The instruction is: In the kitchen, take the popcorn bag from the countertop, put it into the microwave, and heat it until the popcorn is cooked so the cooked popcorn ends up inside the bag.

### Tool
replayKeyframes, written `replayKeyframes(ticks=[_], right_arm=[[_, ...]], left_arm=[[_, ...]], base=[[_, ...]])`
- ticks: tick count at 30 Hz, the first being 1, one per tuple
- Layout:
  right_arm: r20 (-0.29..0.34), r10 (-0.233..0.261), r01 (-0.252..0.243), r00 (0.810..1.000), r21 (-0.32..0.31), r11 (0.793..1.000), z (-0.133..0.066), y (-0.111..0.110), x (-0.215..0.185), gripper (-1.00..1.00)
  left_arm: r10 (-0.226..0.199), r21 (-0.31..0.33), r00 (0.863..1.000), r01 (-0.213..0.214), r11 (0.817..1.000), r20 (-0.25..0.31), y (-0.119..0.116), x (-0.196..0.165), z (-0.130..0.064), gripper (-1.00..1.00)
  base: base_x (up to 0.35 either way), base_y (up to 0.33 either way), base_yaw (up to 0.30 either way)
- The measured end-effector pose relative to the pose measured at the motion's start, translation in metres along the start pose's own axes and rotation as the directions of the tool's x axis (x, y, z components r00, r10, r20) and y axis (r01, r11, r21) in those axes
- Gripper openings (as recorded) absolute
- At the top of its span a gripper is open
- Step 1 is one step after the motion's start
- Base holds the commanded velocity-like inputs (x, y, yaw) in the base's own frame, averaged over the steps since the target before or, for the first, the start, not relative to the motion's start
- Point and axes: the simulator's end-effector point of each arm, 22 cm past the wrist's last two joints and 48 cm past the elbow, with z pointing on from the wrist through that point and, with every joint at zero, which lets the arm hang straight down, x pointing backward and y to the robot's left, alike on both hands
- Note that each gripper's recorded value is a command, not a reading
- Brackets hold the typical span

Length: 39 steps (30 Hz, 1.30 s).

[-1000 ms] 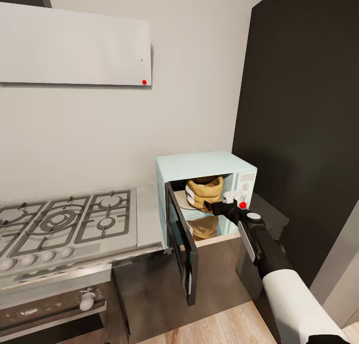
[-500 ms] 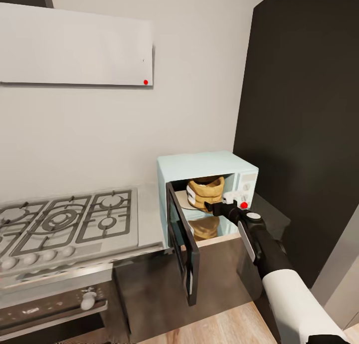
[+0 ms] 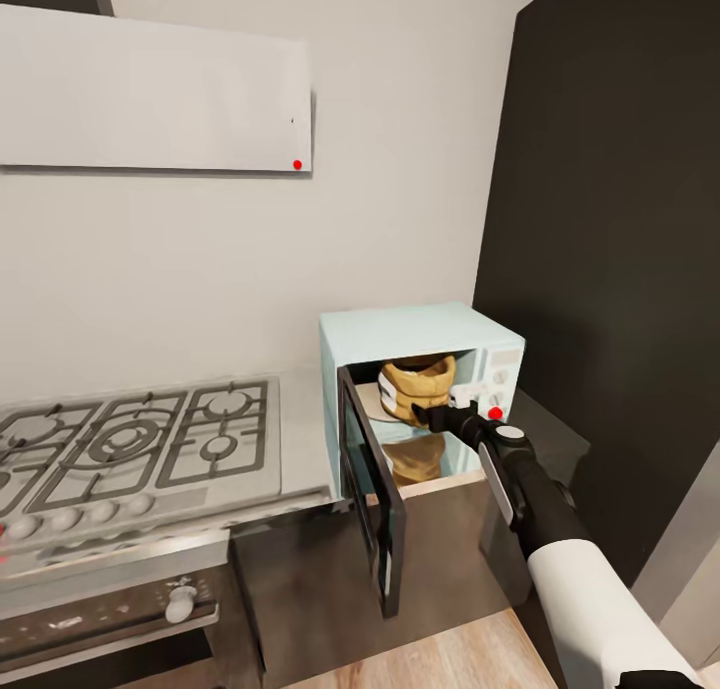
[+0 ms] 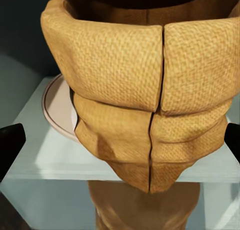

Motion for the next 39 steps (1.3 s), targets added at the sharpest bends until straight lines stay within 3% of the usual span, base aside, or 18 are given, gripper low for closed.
replayKeyframes(ticks=[34,39], right_arm=[[-0.005,0.008,-0.009,1.0,-0.022,1.0,0.001,0.008,0.001,1.0],[-0.022,-0.004,0.003,1.0,-0.07,0.998,-0.005,0.005,0.01,1.0]], left_arm=[[0.0,0.001,1.0,0.0,1.0,0.0,0.0,0.0,0.0,1.0],[0.0,0.001,1.0,0.0,1.0,0.001,0.0,0.0,0.0,1.0]], base=[[0.147,0.0,0.0],[0.151,0.0,0.0]])
